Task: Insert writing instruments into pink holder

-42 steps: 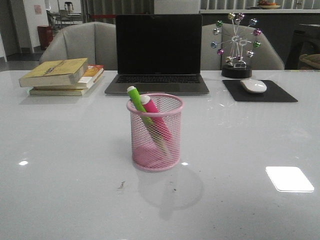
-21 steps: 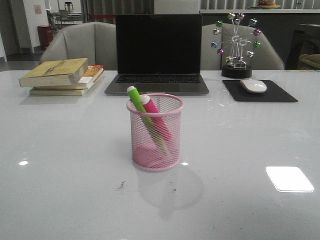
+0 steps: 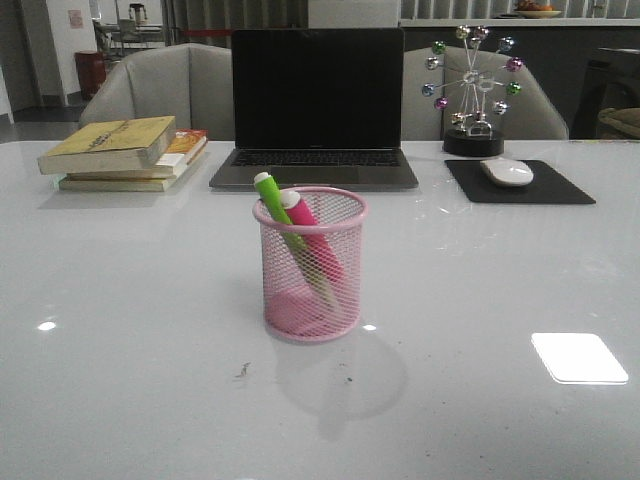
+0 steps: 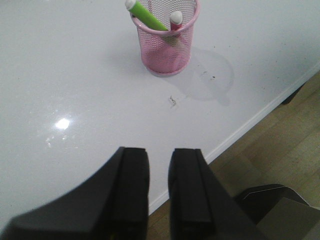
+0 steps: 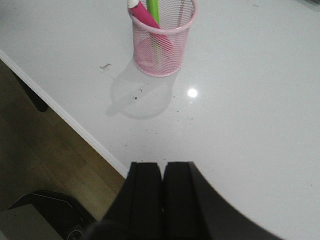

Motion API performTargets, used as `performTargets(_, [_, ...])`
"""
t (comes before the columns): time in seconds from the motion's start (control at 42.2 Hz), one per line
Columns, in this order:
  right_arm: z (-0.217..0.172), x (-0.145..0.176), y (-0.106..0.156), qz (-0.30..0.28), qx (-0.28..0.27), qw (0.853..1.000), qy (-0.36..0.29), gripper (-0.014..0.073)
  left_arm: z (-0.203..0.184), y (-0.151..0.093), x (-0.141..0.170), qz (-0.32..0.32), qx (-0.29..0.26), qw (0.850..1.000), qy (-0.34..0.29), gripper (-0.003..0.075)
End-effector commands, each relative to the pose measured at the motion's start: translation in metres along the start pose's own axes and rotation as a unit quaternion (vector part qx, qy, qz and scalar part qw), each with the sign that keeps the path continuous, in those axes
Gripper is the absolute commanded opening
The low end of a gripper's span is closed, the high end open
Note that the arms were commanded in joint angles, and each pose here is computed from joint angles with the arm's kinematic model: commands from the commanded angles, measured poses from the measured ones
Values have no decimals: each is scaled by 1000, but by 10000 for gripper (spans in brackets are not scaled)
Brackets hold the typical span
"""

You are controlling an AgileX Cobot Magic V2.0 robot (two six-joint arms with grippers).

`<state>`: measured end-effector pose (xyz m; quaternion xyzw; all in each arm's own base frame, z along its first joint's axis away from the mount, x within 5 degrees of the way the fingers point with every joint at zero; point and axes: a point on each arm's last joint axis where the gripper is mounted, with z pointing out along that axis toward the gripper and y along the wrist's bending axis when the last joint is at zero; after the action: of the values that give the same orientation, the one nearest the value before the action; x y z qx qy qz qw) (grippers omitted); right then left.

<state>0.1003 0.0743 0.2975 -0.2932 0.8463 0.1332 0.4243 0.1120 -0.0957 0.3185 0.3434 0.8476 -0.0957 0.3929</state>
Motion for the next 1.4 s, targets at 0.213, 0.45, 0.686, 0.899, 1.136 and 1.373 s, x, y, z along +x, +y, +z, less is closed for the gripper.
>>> performTargets(0.213, [-5, -13, -2, -3, 9, 999, -47, 57, -6, -1, -13, -2, 4, 999, -49, 93])
performTargets(0.45, [-5, -13, -2, -3, 9, 999, -45, 57, -6, -1, -13, -2, 4, 999, -49, 93])
performTargets(0.686, [-5, -13, -2, -3, 9, 999, -45, 57, -6, -1, -13, -2, 4, 999, -49, 93])
performTargets(0.899, [-5, -13, -2, -3, 9, 999, -45, 57, -14, 7, -9, -19, -13, 998, -66, 93])
performTargets(1.136, [-5, -13, -2, -3, 9, 999, -44, 57, -39, 31, 8, -94, -89, 980, -153, 93])
performTargets(1.373, [-5, -13, -2, -3, 9, 999, -44, 57, -46, 32, 59, -109, -188, 938, -271, 93])
